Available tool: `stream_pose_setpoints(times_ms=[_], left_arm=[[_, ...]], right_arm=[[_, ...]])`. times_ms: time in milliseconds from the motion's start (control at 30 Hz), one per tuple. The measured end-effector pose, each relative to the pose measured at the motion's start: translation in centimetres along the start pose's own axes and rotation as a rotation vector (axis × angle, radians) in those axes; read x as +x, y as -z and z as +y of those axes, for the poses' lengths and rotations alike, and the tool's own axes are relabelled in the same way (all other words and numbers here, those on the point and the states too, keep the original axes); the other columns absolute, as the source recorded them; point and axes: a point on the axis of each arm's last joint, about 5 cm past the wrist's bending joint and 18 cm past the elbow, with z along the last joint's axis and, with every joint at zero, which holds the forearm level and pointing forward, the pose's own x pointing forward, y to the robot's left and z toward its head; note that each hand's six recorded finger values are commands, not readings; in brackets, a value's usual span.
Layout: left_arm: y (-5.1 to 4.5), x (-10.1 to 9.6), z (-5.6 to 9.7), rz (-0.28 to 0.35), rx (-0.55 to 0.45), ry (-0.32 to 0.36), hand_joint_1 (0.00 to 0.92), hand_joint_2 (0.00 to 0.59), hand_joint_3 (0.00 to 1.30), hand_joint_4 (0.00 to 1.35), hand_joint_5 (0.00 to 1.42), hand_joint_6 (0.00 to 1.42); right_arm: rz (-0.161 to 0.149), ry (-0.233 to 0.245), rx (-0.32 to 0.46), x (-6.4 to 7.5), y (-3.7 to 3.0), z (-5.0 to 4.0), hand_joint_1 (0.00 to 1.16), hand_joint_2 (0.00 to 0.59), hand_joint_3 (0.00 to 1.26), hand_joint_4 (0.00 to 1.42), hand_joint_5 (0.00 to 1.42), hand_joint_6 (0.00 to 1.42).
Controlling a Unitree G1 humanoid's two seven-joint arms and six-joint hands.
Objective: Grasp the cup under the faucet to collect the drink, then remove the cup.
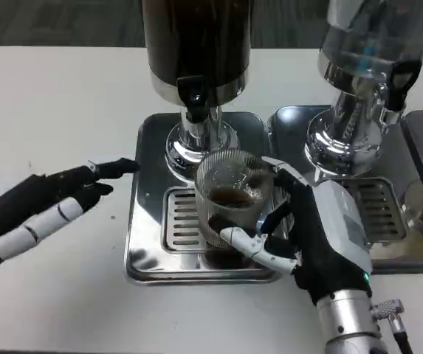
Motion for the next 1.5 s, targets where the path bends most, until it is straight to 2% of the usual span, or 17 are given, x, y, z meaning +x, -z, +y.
stream_pose_setpoints(times_ms=[267,400,667,733,833,1067,1367,1500], left_arm=[[-0.49,0.4,-0.4,-0.025,0.128,0.037,0.0,0.252,0.09,0.0,0.0,0.08],[-0.73,0.3,-0.4,-0.026,0.184,0.048,0.0,0.246,0.06,0.0,0.0,0.08],[-1.72,-0.6,-0.3,-0.024,0.368,0.098,0.0,0.231,0.0,0.0,0.0,0.05],[-2.09,-1.1,-0.3,-0.022,0.43,0.122,0.0,0.229,0.0,0.0,0.0,0.04],[-2.42,-1.5,-0.3,-0.026,0.478,0.119,0.0,0.225,0.0,0.0,0.0,0.04],[-3.11,-2.2,-0.8,-0.053,0.538,0.12,0.0,0.215,0.0,0.0,0.0,0.04],[-3.58,-3.0,-1.3,-0.061,0.55,0.127,0.0,0.208,0.0,0.0,0.0,0.04],[-3.85,-3.3,-1.5,-0.066,0.556,0.147,0.0,0.207,0.0,0.0,0.0,0.04]], right_arm=[[-0.019,0.017,0.016,-0.2,-0.49,-0.55,0.69,0.271,0.5,0.59,0.86,1.26],[-0.017,0.003,0.02,-0.4,-0.51,-0.62,0.69,0.271,0.5,0.59,0.86,1.26],[-0.02,-0.008,0.03,-0.9,-0.7,-1.1,0.7,0.275,0.51,0.61,0.87,1.27],[-0.026,-0.001,0.036,-1.0,-0.85,-1.43,0.71,0.276,0.51,0.61,0.88,1.28],[-0.039,0.002,0.042,-1.3,-1.14,-1.8,0.71,0.277,0.51,0.61,0.88,1.28],[-0.036,-0.021,0.04,-2.3,-1.13,-2.38,0.71,0.282,0.52,0.61,0.89,1.28],[-0.049,-0.029,0.053,-3.4,-1.59,-3.08,0.71,0.283,0.53,0.63,0.89,1.29],[-0.041,-0.05,0.056,-3.9,-1.39,-3.33,0.71,0.283,0.53,0.63,0.9,1.29]])
